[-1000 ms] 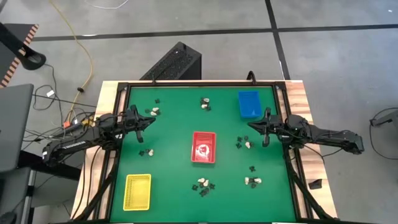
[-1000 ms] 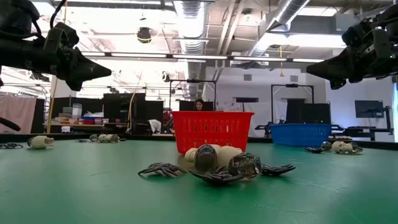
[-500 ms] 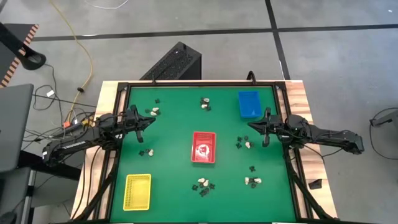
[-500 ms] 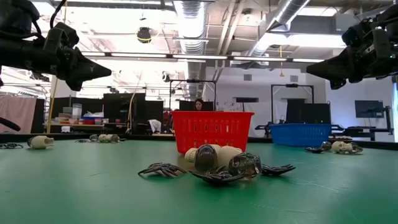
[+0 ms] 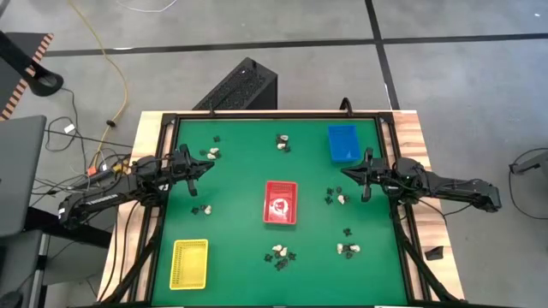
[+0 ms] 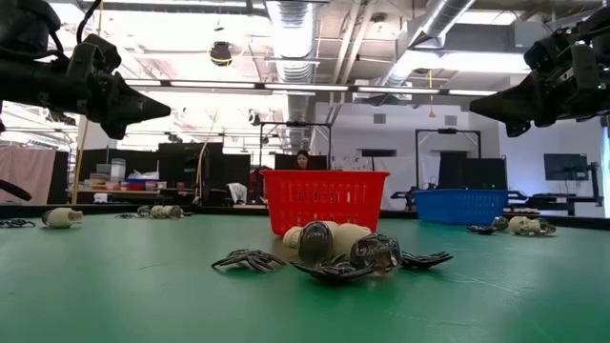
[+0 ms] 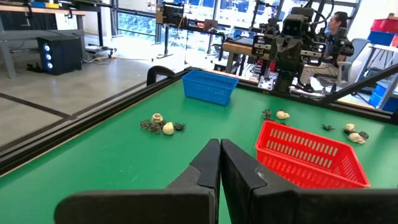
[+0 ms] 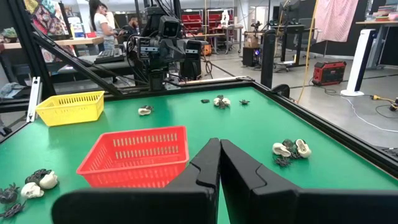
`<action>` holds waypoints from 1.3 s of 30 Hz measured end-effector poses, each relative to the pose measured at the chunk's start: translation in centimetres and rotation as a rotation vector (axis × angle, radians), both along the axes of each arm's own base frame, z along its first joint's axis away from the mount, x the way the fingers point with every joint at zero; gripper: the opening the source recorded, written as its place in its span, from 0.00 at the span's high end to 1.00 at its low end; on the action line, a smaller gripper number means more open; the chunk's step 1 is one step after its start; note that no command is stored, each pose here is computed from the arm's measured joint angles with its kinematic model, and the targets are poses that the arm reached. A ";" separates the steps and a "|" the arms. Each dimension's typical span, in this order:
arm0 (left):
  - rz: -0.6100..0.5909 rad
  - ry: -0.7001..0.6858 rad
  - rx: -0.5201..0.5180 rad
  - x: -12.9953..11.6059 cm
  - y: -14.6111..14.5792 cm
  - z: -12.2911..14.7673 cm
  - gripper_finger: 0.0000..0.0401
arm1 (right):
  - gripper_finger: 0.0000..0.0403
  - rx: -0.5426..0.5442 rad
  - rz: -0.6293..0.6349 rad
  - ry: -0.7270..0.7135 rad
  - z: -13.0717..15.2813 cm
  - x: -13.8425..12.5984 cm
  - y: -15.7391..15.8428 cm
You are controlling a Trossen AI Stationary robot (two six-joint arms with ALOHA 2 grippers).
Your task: Sort Halloween decoration
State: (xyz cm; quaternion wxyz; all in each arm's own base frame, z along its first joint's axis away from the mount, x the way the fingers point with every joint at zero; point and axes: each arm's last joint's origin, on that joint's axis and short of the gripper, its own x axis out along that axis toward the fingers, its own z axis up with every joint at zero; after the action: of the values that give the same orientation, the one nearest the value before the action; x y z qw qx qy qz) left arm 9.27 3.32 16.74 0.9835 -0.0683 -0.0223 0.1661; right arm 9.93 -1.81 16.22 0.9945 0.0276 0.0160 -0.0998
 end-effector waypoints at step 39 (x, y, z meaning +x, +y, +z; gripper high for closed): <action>-0.046 -0.118 -0.130 0.9 0.2 0.9 1.00 | 0.89 0.193 0.046 0.212 6.9 6.0 1.6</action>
State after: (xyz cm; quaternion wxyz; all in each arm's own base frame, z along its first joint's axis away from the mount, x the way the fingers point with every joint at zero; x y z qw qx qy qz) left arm 10.13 3.52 17.65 0.9775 -0.1419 -0.0680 0.1402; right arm 15.91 -0.26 23.11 0.9820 0.1120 0.1310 -0.0775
